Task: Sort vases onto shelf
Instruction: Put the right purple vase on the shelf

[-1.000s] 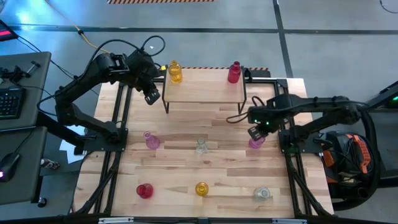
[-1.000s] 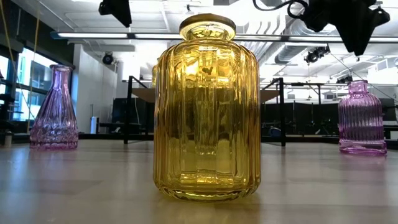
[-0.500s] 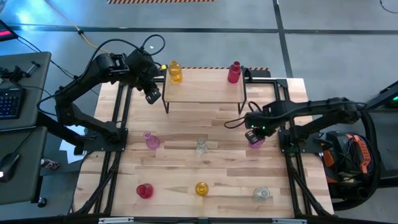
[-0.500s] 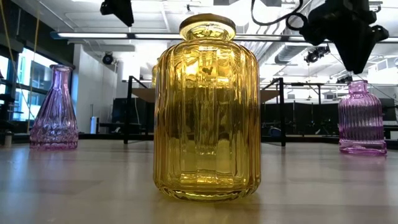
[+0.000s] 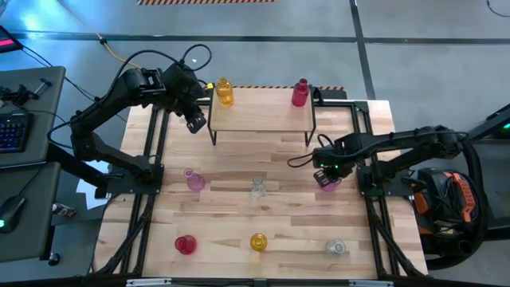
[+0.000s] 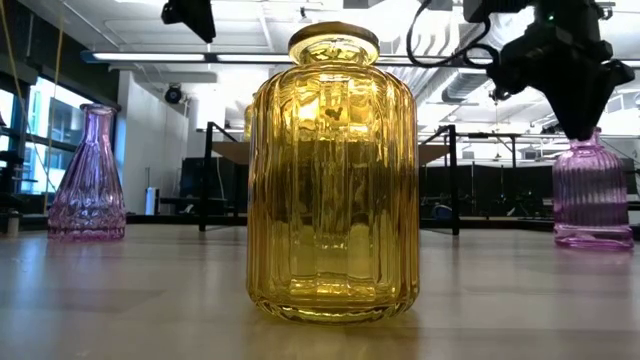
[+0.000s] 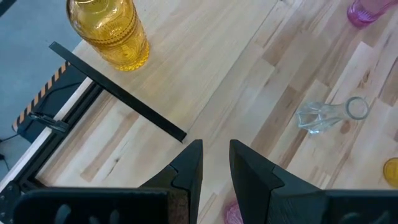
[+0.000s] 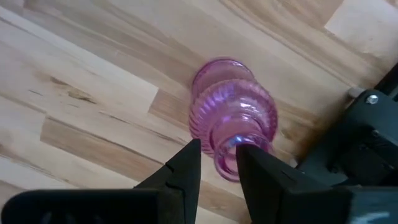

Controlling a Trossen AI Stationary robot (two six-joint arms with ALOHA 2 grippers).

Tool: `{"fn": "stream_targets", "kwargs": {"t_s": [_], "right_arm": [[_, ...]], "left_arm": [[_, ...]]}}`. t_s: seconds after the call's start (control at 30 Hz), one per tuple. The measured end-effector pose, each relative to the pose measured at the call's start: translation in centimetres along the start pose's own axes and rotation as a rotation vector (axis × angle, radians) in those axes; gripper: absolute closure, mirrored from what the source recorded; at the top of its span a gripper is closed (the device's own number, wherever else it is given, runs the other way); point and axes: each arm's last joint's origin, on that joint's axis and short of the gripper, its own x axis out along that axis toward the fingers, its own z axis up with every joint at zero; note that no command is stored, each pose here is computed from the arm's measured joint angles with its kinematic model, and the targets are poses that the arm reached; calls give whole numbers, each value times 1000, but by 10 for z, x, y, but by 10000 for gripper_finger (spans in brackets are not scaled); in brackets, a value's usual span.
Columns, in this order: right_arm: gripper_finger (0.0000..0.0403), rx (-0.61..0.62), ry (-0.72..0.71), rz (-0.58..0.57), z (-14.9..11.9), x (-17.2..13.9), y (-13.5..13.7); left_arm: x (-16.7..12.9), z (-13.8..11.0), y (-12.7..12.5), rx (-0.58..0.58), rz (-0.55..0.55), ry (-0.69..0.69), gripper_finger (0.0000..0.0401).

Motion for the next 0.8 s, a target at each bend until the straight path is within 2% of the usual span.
{"fn": "stream_targets", "kwargs": {"t_s": [0.2, 0.43, 0.8], "right_arm": [[317, 20, 2, 1, 0, 6, -1], [392, 23, 4, -2, 0, 6, -1], [397, 24, 1, 7, 1, 0, 2]], "left_arm": [[0, 0, 0, 0, 0, -1, 330], [0, 2, 0, -1, -3, -23, 330], [0, 2, 0, 1, -3, -22, 330]]}}
